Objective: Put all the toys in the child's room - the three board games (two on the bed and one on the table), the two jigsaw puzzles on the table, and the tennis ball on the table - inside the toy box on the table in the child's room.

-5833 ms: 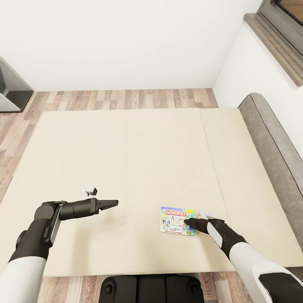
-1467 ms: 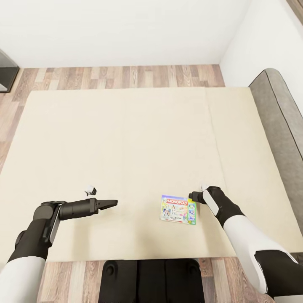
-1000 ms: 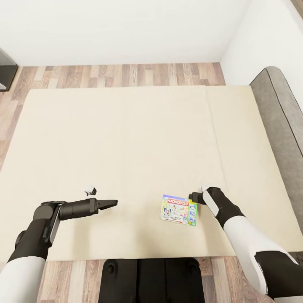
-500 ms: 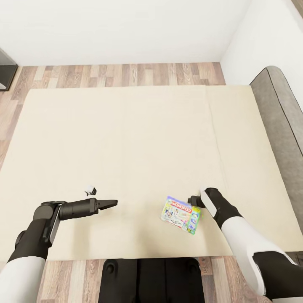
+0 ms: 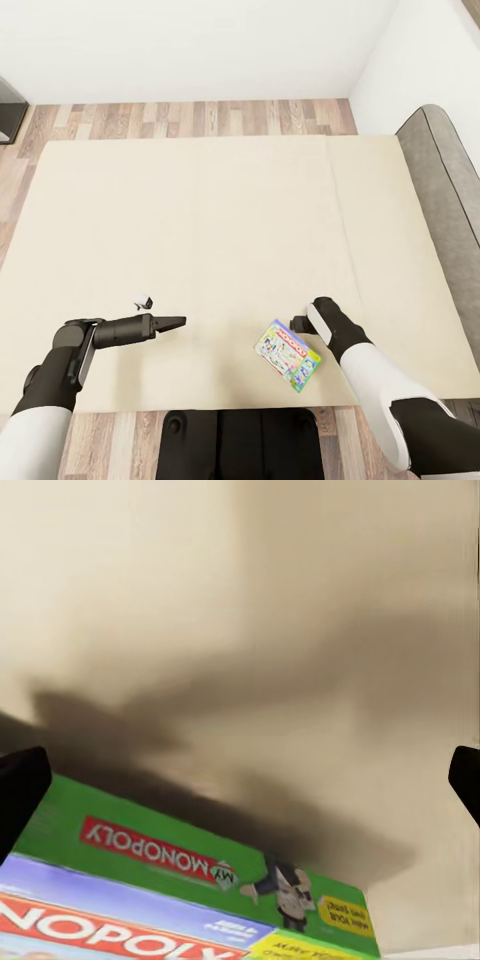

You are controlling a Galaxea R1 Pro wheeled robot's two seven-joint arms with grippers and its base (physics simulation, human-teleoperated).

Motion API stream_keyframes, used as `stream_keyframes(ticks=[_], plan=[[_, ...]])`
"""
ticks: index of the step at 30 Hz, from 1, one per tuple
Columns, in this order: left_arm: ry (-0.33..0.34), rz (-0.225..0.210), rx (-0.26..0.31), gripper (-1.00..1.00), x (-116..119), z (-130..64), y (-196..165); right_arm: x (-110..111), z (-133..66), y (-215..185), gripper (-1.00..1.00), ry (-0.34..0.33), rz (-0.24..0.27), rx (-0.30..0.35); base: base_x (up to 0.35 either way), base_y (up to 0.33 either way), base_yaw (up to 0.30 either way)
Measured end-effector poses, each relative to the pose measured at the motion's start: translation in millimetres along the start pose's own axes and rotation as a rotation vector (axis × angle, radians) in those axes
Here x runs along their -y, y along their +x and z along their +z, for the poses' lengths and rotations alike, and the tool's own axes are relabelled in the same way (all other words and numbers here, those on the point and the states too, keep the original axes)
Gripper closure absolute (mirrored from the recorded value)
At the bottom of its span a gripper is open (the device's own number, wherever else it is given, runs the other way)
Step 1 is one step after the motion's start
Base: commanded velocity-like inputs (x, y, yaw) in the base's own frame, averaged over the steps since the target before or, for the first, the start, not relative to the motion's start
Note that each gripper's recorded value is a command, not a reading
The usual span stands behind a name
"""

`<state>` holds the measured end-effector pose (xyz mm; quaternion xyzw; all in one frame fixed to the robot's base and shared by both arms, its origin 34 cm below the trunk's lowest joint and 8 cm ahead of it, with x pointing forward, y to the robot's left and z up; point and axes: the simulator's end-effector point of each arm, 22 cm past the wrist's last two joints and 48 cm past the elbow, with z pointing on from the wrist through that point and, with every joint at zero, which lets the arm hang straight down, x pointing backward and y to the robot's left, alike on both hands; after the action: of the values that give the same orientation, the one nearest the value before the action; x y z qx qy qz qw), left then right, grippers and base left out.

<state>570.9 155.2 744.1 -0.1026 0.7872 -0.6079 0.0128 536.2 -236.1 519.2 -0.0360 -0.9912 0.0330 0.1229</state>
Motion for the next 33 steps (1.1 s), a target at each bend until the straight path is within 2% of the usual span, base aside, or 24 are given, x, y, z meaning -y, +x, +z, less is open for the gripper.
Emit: stream_keyframes(ticks=[2,6,9,18,33], plan=[[0.0,0.0,0.0,-1.0,-0.1,-0.1,0.0,-0.3,0.1,1.0,-1.0,-0.002,-0.002,-0.004,0.0,0.0,0.0],[-0.001,0.0,0.001,-1.0,-0.2,-0.4,-0.3,2.2,0.2,10.0,-1.0,0.015,-0.045,-0.042,0.0,0.0,0.0],[-0.001,0.0,0.001,-1.0,-0.2,-0.5,-0.3,2.7,0.1,12.5,-1.0,0.021,-0.056,-0.052,0.0,0.0,0.0],[-0.001,-0.001,0.001,-1.0,-0.3,-0.5,-0.3,3.3,0.5,15.8,-1.0,0.02,-0.062,-0.064,0.0,0.0,0.0],[0.003,0.0,0.002,-1.0,0.7,-0.5,-0.5,4.8,-0.5,32.1,-1.0,0.03,-0.086,-0.134,0.0,0.0,0.0]])
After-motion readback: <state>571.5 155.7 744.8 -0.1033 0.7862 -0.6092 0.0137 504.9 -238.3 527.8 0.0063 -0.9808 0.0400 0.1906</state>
